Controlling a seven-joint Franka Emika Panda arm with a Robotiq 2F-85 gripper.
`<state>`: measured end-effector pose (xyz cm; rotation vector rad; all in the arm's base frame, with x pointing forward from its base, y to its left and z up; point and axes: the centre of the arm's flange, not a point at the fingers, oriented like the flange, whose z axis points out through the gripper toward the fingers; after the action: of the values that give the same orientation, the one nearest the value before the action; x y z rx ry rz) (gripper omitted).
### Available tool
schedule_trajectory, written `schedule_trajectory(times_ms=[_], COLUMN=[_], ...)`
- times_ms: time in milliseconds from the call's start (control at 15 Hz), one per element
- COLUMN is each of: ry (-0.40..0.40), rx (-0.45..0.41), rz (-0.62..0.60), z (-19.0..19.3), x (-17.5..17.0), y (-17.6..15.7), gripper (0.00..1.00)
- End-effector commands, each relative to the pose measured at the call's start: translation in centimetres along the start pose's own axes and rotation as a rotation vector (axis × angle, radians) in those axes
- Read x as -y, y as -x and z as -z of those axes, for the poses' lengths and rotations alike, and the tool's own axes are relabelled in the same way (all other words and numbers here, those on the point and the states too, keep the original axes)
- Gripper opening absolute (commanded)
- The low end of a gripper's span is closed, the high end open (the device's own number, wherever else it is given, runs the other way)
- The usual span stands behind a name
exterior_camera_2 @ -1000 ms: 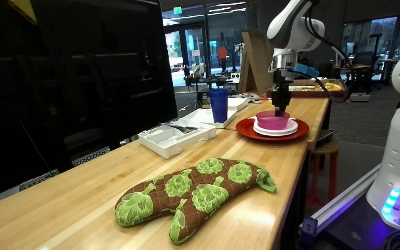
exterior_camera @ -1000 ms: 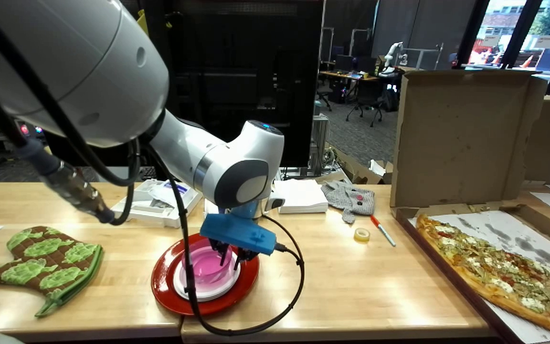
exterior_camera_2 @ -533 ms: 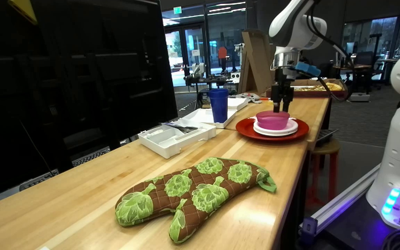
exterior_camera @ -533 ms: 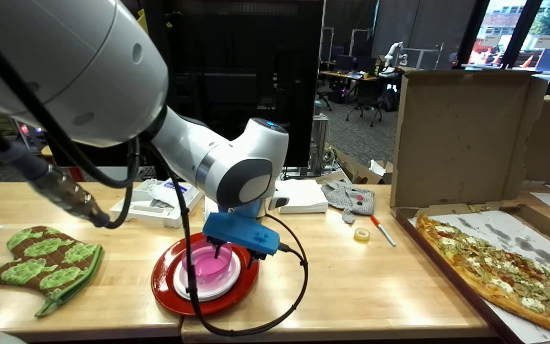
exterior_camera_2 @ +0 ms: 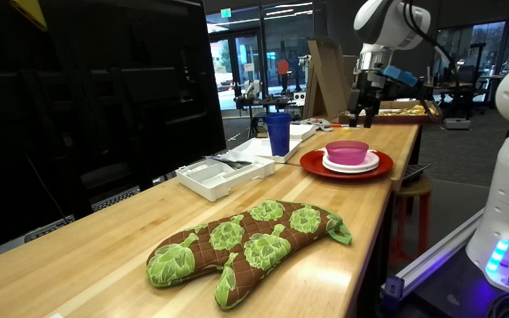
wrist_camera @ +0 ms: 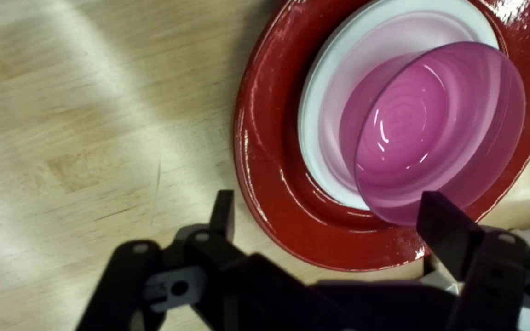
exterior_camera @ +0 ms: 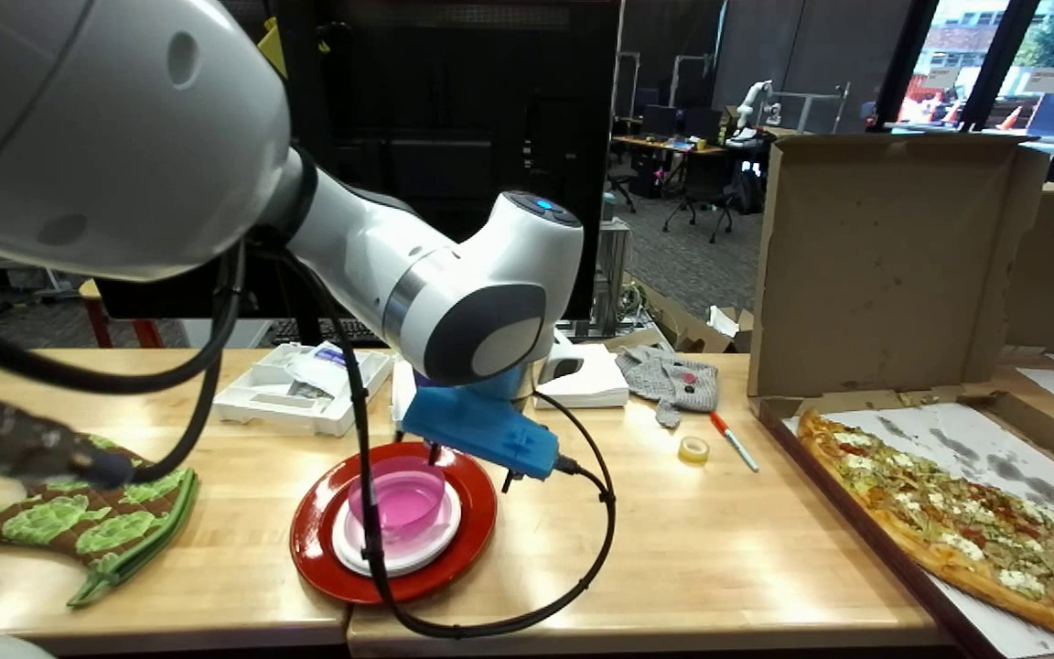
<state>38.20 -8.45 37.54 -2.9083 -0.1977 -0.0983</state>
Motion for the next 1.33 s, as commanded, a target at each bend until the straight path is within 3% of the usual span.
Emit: schedule_trajectory(times_ms=[0, 667, 1267], ry=[-0.019, -0.056, -0.045], rx=[-0.076, -0.180, -0.163], rz=[-0.099, -0.207, -0.209], z=[2.0, 3.1, 3.0], x=[-2.3, -6.2, -5.9], y=[-0.6, -3.2, -2.8], gripper=[1.00, 1.00, 1.00])
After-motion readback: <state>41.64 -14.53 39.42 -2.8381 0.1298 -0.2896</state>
